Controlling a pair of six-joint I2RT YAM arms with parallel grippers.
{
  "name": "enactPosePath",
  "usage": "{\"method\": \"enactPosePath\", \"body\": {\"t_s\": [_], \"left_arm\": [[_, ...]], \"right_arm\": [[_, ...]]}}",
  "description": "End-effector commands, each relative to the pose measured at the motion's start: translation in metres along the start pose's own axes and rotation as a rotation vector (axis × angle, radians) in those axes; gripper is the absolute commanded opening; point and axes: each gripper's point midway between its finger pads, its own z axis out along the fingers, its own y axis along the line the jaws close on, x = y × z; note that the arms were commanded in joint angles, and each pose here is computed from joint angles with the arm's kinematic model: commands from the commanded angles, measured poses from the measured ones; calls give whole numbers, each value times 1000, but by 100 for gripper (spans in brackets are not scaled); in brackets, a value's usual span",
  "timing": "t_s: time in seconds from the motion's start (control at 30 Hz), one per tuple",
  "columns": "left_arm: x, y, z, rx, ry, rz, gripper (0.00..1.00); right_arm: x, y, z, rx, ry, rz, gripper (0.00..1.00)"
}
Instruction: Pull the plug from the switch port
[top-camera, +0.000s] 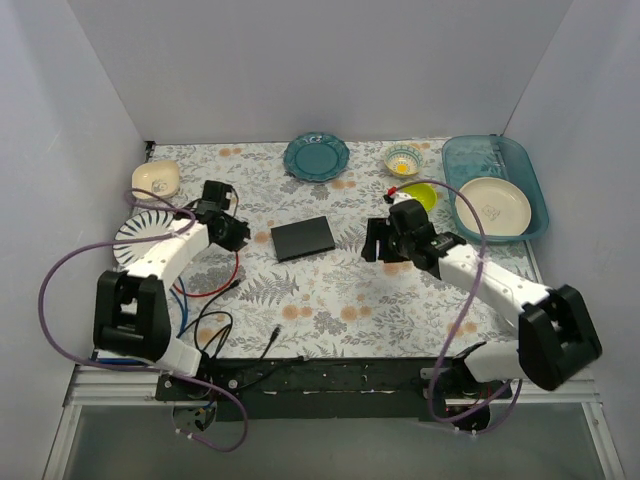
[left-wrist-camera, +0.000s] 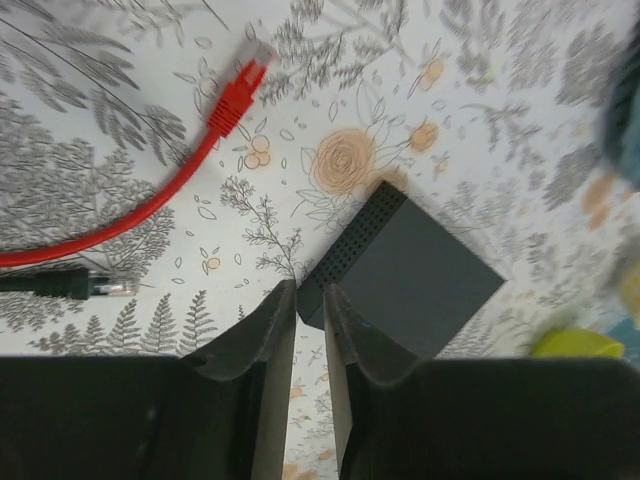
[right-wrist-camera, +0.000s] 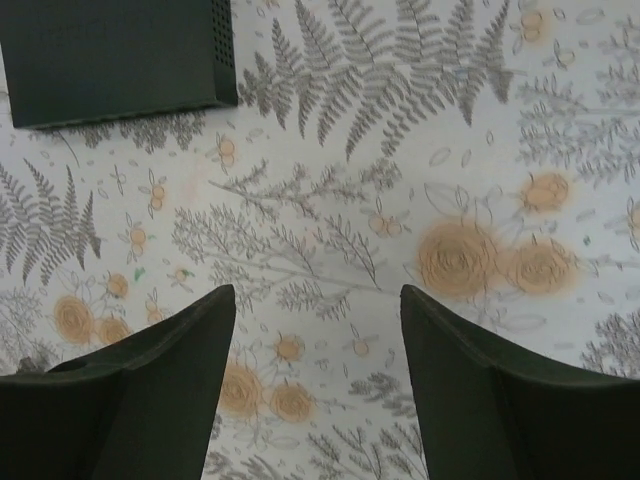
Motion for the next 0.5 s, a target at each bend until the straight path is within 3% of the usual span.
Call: {"method": "enactPosePath", "body": {"t_s": [0.0, 0.07, 0.1, 0.2, 0.37, 0.47], "left_arm": [[46, -6, 32, -6, 95, 111, 16], [47, -7, 39, -8, 74, 102, 15], [47, -6, 43, -15, 68, 95, 15], [41, -13, 54, -34, 42, 95, 15], [52, -5, 78, -128, 103, 123, 16], [68, 2, 90, -129, 169, 114, 16]], "right_arm": [[-46, 17, 37, -50, -28, 47, 60], [-50, 17, 60, -73, 33, 106, 47], [-51, 15, 67, -78, 45, 131, 31], [-58, 7, 91, -79, 57, 213, 16], [-56, 12, 131, -110, 148, 246, 4], [-53, 21, 150, -160, 201, 256, 4]]}}
